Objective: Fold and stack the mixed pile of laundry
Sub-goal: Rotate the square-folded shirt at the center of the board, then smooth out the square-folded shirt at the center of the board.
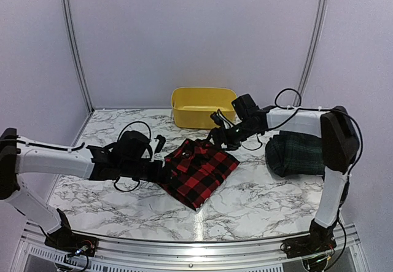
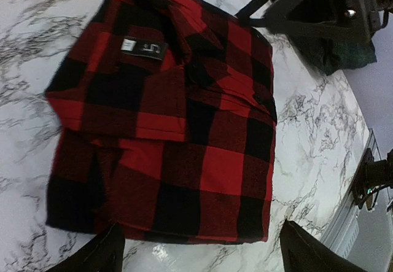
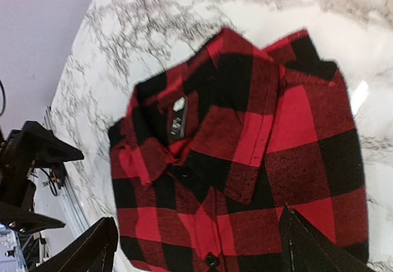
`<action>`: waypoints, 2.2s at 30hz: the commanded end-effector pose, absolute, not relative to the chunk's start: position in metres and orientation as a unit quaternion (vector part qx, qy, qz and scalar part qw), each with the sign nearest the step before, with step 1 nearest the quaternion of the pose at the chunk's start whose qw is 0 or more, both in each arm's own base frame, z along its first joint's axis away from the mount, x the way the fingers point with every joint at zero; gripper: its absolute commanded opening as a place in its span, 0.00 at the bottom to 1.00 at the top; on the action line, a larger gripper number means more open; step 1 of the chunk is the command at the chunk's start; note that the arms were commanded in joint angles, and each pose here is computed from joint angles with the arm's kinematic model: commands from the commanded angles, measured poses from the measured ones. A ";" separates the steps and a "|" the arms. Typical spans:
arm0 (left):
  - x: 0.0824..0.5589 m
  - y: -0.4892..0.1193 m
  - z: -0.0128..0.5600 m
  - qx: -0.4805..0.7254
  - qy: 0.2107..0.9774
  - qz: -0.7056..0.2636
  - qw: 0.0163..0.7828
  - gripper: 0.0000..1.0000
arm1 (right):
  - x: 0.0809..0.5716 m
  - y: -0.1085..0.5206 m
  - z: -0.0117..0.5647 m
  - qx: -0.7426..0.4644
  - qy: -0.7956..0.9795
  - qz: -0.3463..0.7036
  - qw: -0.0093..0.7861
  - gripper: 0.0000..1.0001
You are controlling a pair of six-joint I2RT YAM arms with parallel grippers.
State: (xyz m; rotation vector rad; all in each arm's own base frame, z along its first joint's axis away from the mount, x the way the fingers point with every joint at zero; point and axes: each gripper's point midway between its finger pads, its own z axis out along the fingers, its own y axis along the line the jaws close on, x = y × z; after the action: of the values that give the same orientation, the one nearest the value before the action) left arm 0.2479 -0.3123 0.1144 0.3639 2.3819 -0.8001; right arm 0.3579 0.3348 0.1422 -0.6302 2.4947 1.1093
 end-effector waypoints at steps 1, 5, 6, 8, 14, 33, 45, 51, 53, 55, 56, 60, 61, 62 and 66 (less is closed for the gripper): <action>0.242 -0.347 0.079 0.185 0.905 -0.301 0.237 0.88 | 0.339 0.341 0.093 -0.246 0.878 0.394 0.115 0.84; 0.260 -0.333 0.043 0.163 0.934 -0.245 0.203 0.80 | 0.298 0.326 0.058 -0.233 0.887 0.395 0.058 0.80; 0.267 -0.326 0.038 0.151 0.938 -0.241 0.200 0.78 | 0.283 0.324 0.053 -0.233 0.886 0.398 0.045 0.80; 0.280 -0.310 0.036 0.130 0.942 -0.235 0.201 0.75 | 0.250 0.327 0.047 -0.244 0.884 0.399 0.022 0.80; 0.287 -0.295 0.064 0.155 0.926 -0.271 0.213 0.75 | 0.178 0.361 0.075 -0.312 0.854 0.416 -0.011 0.80; 0.342 -0.305 0.078 0.146 0.916 -0.311 0.207 0.45 | 0.280 0.246 0.077 -0.196 0.926 0.307 0.102 0.56; 0.341 -0.305 0.048 0.143 0.929 -0.296 0.172 0.35 | 0.276 0.258 0.051 -0.191 0.918 0.340 0.068 0.39; 0.341 -0.302 0.038 0.138 0.934 -0.286 0.163 0.37 | 0.276 0.261 0.046 -0.195 0.916 0.346 0.060 0.27; 0.341 -0.303 0.038 0.138 0.935 -0.285 0.161 0.37 | 0.277 0.262 0.048 -0.198 0.914 0.348 0.062 0.23; 0.341 -0.303 0.036 0.138 0.935 -0.286 0.158 0.39 | 0.279 0.263 0.050 -0.200 0.914 0.348 0.064 0.19; 0.340 -0.304 0.036 0.139 0.934 -0.288 0.156 0.37 | 0.279 0.263 0.051 -0.200 0.914 0.347 0.063 0.15; 0.340 -0.306 0.053 0.145 0.927 -0.299 0.171 0.16 | 0.282 0.265 0.065 -0.205 0.910 0.352 0.076 0.05; 0.339 -0.306 0.058 0.147 0.925 -0.302 0.176 0.12 | 0.283 0.265 0.070 -0.206 0.909 0.353 0.081 0.03; 0.338 -0.305 0.063 0.149 0.923 -0.305 0.180 0.09 | 0.284 0.266 0.074 -0.207 0.908 0.355 0.086 0.01; 0.332 -0.302 0.074 0.152 0.919 -0.311 0.188 0.00 | 0.286 0.267 0.090 -0.211 0.903 0.360 0.100 0.00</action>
State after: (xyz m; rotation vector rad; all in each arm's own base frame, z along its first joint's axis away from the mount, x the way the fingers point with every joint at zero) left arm 0.3395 -0.3036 0.0506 0.4021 2.6280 -0.8447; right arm 0.2734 0.2600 0.0523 -0.5971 2.7794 1.0358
